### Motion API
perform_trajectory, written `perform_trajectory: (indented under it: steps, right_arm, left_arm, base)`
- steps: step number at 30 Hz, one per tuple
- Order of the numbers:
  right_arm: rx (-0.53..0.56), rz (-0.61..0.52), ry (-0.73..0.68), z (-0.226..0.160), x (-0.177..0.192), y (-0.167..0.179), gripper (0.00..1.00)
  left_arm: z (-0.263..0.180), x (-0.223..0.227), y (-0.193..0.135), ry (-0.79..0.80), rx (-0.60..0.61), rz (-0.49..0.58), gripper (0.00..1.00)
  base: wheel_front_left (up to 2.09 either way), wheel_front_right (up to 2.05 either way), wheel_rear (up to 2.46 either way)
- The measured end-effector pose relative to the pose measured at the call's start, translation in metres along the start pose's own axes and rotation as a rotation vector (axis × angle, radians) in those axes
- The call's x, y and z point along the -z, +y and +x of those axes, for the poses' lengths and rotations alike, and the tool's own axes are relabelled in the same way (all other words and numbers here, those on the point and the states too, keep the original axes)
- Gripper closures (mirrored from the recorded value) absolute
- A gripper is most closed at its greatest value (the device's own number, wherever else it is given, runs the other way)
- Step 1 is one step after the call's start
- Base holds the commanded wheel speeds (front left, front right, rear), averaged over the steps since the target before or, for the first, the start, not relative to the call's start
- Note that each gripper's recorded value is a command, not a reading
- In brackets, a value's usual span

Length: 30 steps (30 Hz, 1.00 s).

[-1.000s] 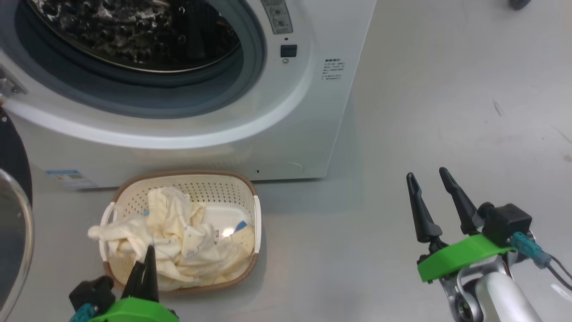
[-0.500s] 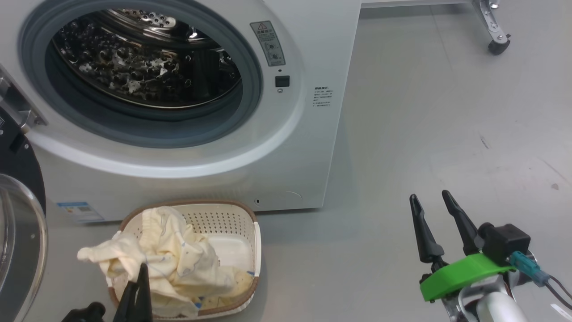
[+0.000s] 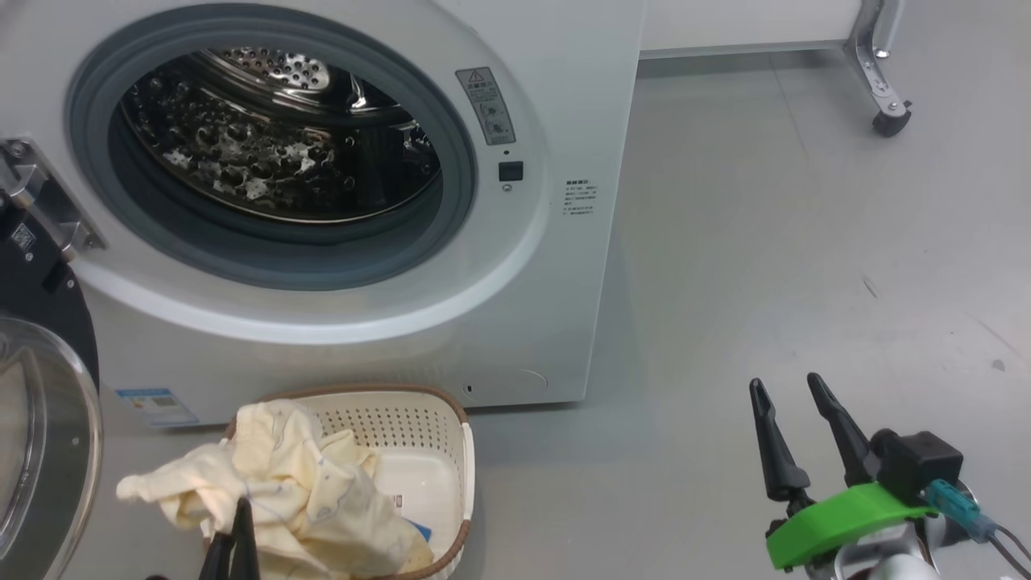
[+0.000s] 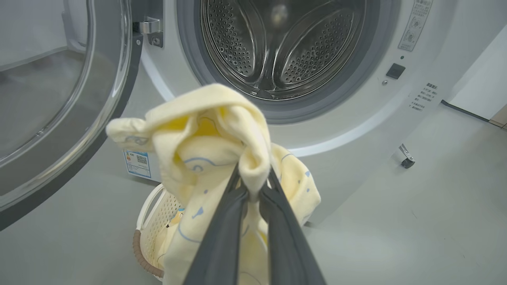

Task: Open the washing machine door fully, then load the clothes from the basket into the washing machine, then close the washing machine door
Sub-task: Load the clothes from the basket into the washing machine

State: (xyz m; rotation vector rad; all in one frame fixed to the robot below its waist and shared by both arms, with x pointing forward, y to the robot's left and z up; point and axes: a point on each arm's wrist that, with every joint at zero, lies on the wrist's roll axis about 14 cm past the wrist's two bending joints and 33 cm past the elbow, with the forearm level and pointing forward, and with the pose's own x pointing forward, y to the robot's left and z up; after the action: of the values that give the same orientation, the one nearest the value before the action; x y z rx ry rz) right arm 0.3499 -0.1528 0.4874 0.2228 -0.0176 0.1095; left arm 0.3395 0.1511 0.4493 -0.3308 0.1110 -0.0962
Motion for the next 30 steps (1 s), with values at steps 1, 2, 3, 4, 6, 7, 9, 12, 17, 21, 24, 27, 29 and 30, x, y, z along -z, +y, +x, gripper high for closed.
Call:
perform_trajectory:
  steps: [1, 2, 3, 4, 6, 7, 9, 12, 17, 21, 24, 27, 29, 30]
  right_arm:
    - [0.003, 0.000, 0.000, -0.002, 0.000, -0.001, 0.00]
    - [0.007, 0.001, 0.002, -0.004, 0.001, -0.002, 0.00]
    - [0.009, 0.001, 0.003, -0.005, 0.001, -0.002, 0.00]
    - [0.010, 0.001, 0.003, -0.006, 0.001, -0.002, 0.00]
    - [0.012, 0.001, 0.003, -0.008, 0.001, -0.003, 0.00]
    - [0.013, 0.002, 0.004, -0.008, 0.002, -0.003, 0.00]
    - [0.014, 0.002, 0.006, -0.009, 0.002, -0.003, 0.00]
    - [0.017, 0.003, 0.011, -0.010, 0.004, -0.004, 0.00]
    - [0.019, 0.003, 0.012, -0.011, 0.004, -0.005, 0.00]
    - [0.020, 0.003, 0.010, -0.011, 0.003, -0.005, 0.00]
    - [0.021, 0.003, 0.011, -0.011, 0.004, -0.005, 0.00]
    - [0.022, 0.003, 0.013, -0.011, 0.004, -0.005, 0.00]
    - [0.023, 0.003, 0.015, -0.011, 0.005, -0.006, 0.00]
    - [0.023, 0.004, 0.016, -0.011, 0.005, -0.006, 0.00]
  left_arm:
    - [-0.002, -0.001, 0.001, -0.003, -0.003, 0.000, 1.00]
    - [-0.004, 0.000, 0.001, -0.003, -0.006, 0.000, 1.00]
    - [-0.006, -0.001, 0.002, -0.004, -0.007, 0.000, 1.00]
    - [-0.007, -0.001, 0.002, -0.005, -0.007, 0.002, 1.00]
    - [-0.009, -0.003, 0.001, -0.012, -0.004, 0.009, 1.00]
    - [-0.009, -0.005, 0.000, -0.017, -0.002, 0.009, 1.00]
    - [-0.008, -0.006, 0.000, -0.021, -0.001, 0.009, 1.00]
    - [-0.008, -0.008, -0.001, -0.028, 0.004, 0.012, 1.00]
    - [-0.007, -0.013, -0.004, -0.042, 0.012, 0.019, 1.00]
    - [-0.006, -0.017, -0.006, -0.054, 0.021, 0.029, 1.00]
    - [-0.006, -0.019, -0.009, -0.060, 0.028, 0.035, 1.00]
    - [-0.006, -0.019, -0.010, -0.062, 0.034, 0.035, 1.00]
    - [-0.006, -0.019, -0.012, -0.061, 0.040, 0.041, 1.00]
    - [-0.005, -0.019, -0.014, -0.061, 0.045, 0.044, 1.00]
  base:
    - [0.00, 0.00, 0.00]
    - [0.00, 0.00, 0.00]
    - [0.00, 0.00, 0.00]
    - [0.00, 0.00, 0.00]
    - [0.00, 0.00, 0.00]
    - [0.00, 0.00, 0.00]
    - [0.00, 0.00, 0.00]
    - [0.00, 0.00, 0.00]
    - [0.00, 0.00, 0.00]
    - [0.00, 0.00, 0.00]
    - [0.00, 0.00, 0.00]
    - [0.00, 0.00, 0.00]
    - [0.00, 0.00, 0.00]
    - [0.00, 0.00, 0.00]
